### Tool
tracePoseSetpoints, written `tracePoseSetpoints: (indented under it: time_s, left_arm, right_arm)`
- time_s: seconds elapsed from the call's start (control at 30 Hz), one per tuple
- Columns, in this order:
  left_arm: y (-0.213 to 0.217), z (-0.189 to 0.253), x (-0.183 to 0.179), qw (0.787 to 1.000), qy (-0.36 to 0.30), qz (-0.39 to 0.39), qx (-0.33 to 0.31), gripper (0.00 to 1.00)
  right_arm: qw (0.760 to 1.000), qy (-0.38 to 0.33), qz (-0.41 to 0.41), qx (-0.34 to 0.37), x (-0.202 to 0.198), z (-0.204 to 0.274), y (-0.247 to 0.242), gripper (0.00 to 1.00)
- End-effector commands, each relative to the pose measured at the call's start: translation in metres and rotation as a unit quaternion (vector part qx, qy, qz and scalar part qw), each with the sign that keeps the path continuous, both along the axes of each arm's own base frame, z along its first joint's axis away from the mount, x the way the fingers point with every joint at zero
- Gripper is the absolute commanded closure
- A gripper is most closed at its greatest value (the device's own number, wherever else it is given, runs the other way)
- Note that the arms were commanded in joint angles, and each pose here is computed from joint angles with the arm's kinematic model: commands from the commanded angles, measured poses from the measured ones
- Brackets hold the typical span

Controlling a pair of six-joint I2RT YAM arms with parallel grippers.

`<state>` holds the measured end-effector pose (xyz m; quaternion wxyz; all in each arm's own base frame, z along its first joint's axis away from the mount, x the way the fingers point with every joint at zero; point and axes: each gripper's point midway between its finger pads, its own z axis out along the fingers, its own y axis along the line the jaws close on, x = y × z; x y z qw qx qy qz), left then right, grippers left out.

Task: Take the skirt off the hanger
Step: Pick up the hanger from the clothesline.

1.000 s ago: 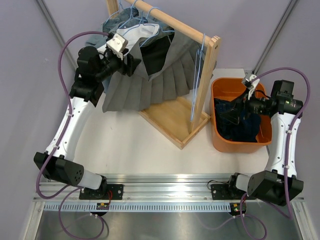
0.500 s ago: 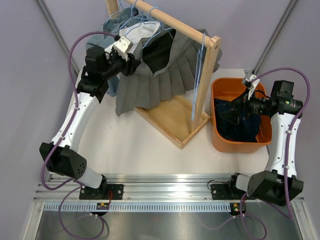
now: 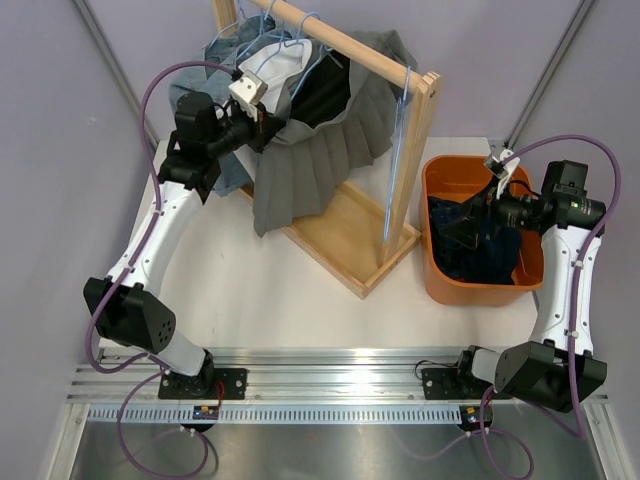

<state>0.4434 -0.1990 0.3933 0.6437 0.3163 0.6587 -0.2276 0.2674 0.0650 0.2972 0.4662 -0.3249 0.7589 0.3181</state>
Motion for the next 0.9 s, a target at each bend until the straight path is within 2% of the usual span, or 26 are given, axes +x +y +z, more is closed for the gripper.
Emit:
tracePoseSetpoints:
  time_s: [0.0,0.3,0.5,0.87]
  left_arm:
    - [-0.009,0.032,-0.008,0.998,-0.034,-0.031,-0.046,1.00]
    - [-0.012,0.094,-0.030,0.990,-0.069,-0.049,-0.115,1.00]
    - [-0.023,0.121,-0.035,0.986,-0.082,-0.062,-0.134,1.00]
    - [-0.043,0.099,-0.025,0.988,-0.047,-0.066,-0.129,1.00]
  right_arm:
    - [1.000,-0.014,0.007,0.013,-0.002,0.010,0.005,0.06]
    - [1.000,-0.008,0.005,0.019,0.000,0.009,0.005,0.06]
    - [1.000,-0.004,0.005,0.024,0.001,0.010,0.005,0.06]
    - [1.000,-0.009,0.006,0.019,-0.005,0.011,0.007,0.06]
